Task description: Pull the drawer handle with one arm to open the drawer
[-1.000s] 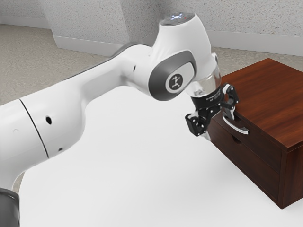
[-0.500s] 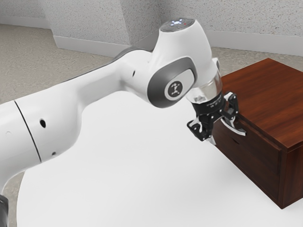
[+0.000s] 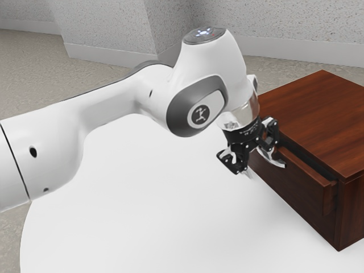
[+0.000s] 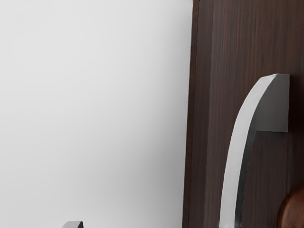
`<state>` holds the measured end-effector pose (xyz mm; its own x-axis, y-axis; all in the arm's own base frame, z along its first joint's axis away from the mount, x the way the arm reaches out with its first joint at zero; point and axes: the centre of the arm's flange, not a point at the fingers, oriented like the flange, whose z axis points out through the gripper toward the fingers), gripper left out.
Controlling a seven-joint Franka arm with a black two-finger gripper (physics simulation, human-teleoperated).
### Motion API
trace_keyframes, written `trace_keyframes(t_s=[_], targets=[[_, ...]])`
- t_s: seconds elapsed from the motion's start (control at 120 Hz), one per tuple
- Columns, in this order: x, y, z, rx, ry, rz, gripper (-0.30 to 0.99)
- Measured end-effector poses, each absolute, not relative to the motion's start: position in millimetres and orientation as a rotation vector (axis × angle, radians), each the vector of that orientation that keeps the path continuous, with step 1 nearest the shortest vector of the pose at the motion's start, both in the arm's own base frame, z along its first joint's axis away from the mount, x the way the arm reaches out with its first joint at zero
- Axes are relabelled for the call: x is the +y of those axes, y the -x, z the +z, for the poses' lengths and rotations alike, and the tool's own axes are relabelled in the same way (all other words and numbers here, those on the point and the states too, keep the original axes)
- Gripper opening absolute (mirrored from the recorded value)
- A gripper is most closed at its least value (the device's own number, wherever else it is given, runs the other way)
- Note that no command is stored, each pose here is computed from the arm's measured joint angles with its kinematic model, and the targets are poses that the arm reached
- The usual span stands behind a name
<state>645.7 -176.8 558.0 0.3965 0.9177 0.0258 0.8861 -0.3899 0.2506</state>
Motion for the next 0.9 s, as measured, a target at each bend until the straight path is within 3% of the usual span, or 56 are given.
trace_keyframes(t_s=[0.9], targets=[[-157,-621,558,1.565,-2.477,0.309,0.34]])
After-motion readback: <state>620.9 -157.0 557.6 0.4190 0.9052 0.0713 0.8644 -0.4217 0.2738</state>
